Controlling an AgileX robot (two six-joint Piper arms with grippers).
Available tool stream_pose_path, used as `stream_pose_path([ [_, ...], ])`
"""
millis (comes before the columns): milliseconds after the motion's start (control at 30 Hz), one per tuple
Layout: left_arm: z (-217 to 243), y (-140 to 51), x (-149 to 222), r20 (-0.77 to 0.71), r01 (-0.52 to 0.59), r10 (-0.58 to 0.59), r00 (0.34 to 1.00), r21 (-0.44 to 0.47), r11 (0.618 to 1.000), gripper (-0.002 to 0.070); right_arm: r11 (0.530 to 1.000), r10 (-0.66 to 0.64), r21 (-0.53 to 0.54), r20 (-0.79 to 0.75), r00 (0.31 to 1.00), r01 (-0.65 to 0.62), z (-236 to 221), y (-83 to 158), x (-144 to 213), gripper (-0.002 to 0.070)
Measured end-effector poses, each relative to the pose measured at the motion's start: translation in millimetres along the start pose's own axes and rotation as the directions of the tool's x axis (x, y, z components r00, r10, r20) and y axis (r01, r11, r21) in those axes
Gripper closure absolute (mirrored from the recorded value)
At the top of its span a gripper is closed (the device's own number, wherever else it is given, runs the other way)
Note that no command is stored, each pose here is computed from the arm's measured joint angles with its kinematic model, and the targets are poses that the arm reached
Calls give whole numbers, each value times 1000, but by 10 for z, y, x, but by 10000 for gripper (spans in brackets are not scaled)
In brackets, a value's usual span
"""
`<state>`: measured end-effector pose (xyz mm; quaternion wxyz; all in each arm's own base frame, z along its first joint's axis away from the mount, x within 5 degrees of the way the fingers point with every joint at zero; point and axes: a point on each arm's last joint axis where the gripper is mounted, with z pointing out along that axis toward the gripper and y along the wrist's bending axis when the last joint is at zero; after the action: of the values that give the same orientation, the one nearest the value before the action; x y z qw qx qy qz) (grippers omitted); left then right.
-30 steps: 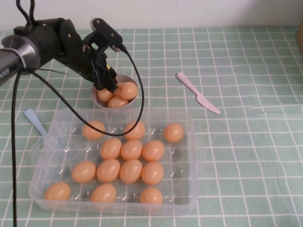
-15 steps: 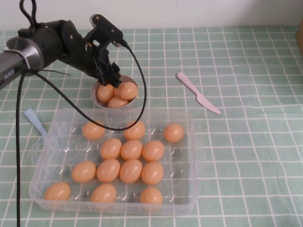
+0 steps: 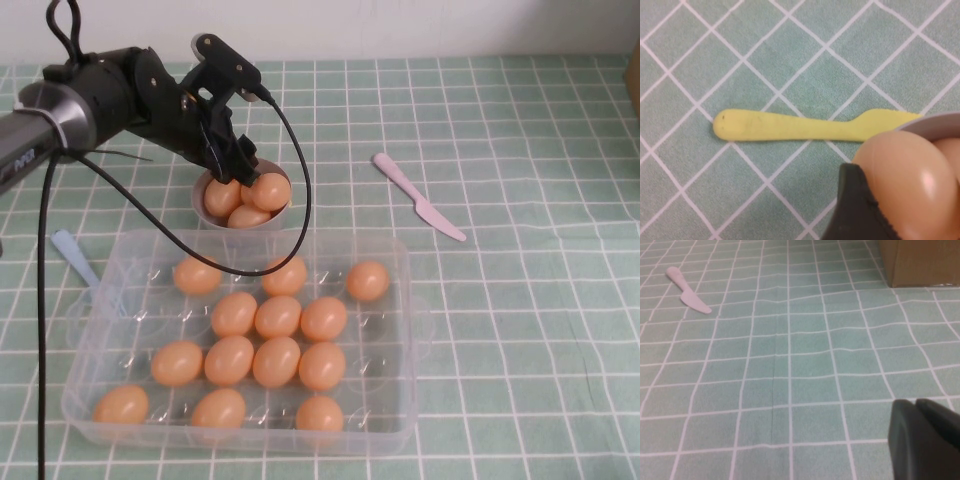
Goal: Take an egg out of the egg box
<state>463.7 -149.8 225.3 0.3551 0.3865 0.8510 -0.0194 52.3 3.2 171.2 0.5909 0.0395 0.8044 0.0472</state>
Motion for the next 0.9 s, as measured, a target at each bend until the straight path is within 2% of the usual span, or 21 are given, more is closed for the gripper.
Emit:
stream_pose_path([
  [267,-1,3,6,-3,3,-3,1000,3,1000,192,1000,0,0,0,1000,0,0,0,0,694],
  [533,-140,21,-64,19,-1,1,1000,-8,1000,180,1000,0,0,0,1000,0,0,0,0,694],
  [733,-594,40,-236,63,-14,16,998,-21,1000,181,1000,0,0,0,1000,0,0,0,0,694],
  [800,-769,34,-283,71,-6,8,997,-17,1000,202,1000,0,0,0,1000,0,0,0,0,694],
  [900,-1142,-5,-331,98,39,-37,995,-17,999,332,1000,0,0,0,1000,0,0,0,0,694],
])
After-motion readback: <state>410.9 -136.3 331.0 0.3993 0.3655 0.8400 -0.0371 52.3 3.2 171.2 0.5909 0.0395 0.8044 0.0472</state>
